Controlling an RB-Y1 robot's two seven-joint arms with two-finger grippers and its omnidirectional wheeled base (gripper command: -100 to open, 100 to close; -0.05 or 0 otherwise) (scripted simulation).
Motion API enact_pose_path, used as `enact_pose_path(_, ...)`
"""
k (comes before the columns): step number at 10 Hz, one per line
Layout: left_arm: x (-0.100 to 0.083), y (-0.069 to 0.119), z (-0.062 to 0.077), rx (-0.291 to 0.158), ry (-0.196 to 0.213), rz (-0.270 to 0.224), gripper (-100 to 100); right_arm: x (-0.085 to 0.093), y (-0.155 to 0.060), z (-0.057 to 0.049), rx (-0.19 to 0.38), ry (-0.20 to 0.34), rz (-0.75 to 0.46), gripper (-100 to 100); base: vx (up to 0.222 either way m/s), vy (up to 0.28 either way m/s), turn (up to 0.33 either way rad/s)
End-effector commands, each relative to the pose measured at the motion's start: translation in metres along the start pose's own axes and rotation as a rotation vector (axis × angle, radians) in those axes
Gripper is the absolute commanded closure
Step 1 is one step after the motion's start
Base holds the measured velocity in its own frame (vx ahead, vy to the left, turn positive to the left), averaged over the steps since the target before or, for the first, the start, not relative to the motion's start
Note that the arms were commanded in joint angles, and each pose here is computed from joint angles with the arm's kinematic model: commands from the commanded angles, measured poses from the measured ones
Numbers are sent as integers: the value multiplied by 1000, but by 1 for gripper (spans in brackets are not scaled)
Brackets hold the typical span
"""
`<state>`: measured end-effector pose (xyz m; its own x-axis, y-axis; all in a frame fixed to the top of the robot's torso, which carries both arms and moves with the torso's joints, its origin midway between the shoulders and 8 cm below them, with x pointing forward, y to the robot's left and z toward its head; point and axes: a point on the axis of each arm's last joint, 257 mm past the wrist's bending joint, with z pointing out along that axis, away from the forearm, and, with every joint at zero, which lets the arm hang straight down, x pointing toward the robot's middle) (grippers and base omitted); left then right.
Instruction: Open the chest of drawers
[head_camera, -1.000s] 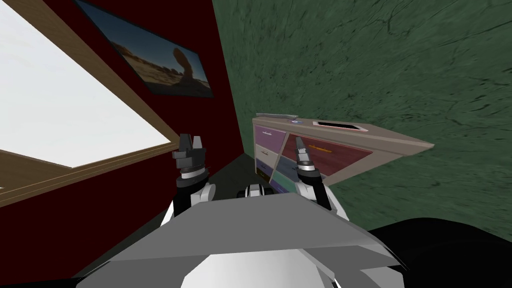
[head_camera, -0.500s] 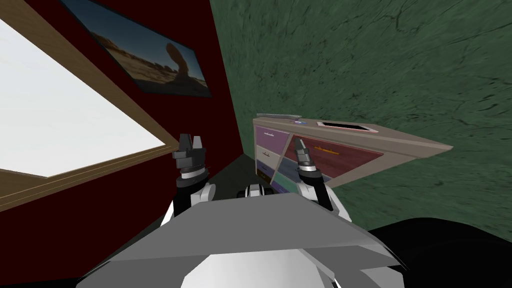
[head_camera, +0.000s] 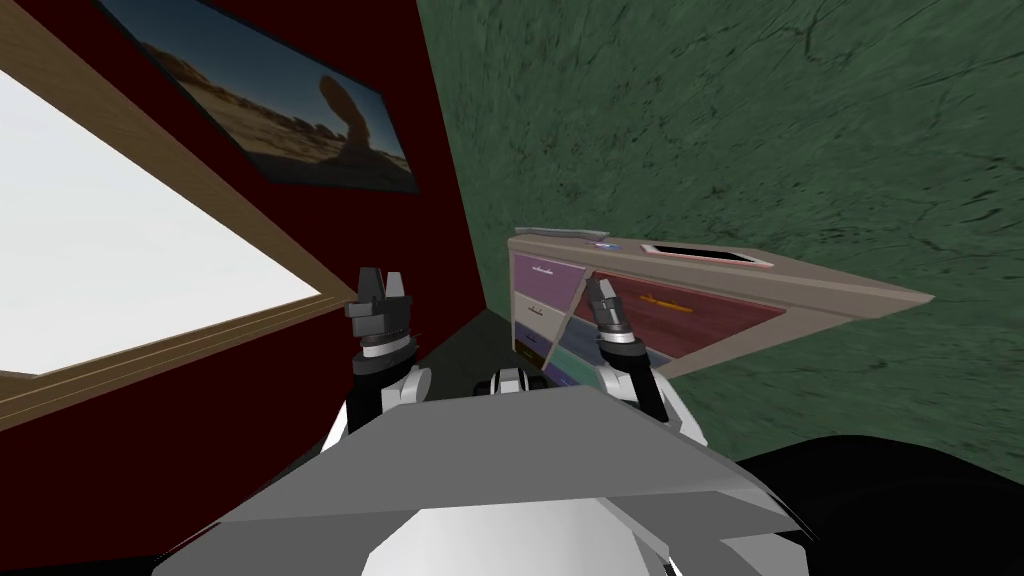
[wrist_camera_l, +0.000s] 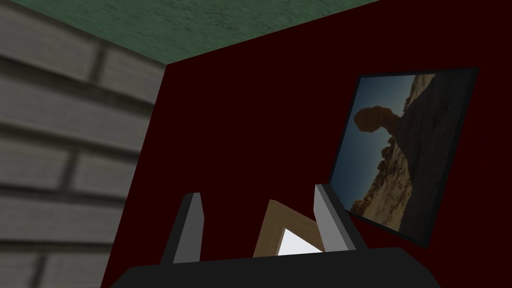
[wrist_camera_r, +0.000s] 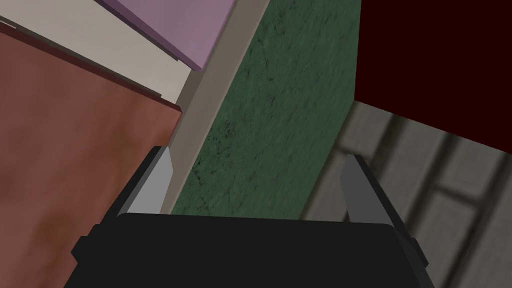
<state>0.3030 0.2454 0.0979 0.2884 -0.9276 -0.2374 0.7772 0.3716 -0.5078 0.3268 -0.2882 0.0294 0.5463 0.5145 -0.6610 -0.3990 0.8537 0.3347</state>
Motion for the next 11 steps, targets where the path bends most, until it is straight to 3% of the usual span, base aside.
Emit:
enact_pose_path(1, 0, 0, 0, 0, 0, 0, 0, 0, -2, -1, -3, 5, -75, -100, 50, 56, -44)
enact_pose_path(11, 0, 0, 0, 0, 0, 0, 0, -2, -17, -9, -6, 25, -397, -100, 49, 58, -60)
